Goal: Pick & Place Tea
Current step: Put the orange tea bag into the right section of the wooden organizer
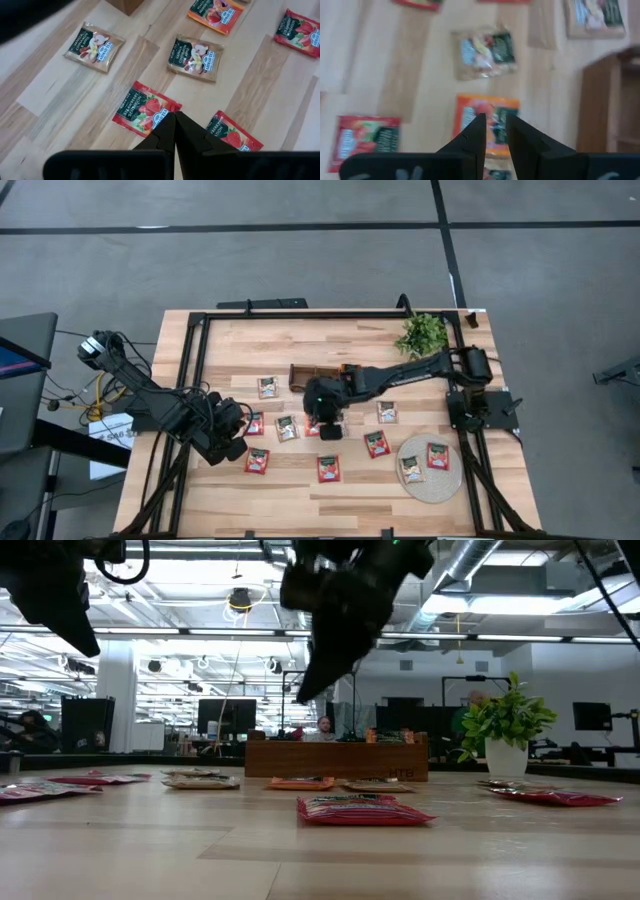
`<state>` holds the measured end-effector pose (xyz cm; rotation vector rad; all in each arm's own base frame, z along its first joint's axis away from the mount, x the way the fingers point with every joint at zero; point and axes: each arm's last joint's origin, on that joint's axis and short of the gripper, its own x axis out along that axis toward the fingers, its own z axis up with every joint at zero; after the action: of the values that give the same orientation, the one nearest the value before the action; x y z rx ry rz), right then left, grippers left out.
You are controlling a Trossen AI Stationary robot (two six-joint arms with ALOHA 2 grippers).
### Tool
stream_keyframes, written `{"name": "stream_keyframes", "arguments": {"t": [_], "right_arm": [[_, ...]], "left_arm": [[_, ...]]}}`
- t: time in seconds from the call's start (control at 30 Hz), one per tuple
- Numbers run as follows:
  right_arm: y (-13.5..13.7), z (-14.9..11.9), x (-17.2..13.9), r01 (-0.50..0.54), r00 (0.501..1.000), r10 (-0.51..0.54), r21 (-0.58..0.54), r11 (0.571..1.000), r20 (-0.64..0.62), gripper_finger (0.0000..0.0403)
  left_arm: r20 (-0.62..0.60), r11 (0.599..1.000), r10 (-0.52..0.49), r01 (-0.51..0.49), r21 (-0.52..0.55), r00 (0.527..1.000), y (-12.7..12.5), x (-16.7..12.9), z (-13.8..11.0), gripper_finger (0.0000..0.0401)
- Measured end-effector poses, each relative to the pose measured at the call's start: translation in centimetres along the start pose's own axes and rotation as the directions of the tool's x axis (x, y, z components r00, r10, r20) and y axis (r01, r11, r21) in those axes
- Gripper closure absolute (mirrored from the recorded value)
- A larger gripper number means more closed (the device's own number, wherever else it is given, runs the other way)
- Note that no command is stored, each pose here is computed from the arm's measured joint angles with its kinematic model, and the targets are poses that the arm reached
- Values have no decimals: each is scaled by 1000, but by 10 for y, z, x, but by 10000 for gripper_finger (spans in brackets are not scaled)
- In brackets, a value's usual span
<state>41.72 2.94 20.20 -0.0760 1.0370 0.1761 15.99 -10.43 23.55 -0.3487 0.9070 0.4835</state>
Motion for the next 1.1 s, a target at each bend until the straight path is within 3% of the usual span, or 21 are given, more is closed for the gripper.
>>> {"name": "stream_keyframes", "arguments": {"t": [0.3, 0.47, 0.8, 1.1], "right_arm": [[-8, -5, 26, -9, 986, 17, 48, 999, -166, 337], [-8, -3, 24, -8, 987, 16, 50, 999, -160, 329], [-14, -5, 24, 13, 986, 2, 90, 996, -169, 250], [-14, -13, 45, 11, 976, 17, 126, 992, -218, 258]], "left_arm": [[-1, 1000, 10, -10, 19, 1000, 1, 0, 0, 401], [-1, 1000, 15, -14, 27, 1000, 1, 0, 0, 401], [2, 1000, 15, -16, 27, 1000, 1, 0, 0, 401], [5, 1000, 15, -15, 24, 1000, 1, 0, 0, 401]]}}
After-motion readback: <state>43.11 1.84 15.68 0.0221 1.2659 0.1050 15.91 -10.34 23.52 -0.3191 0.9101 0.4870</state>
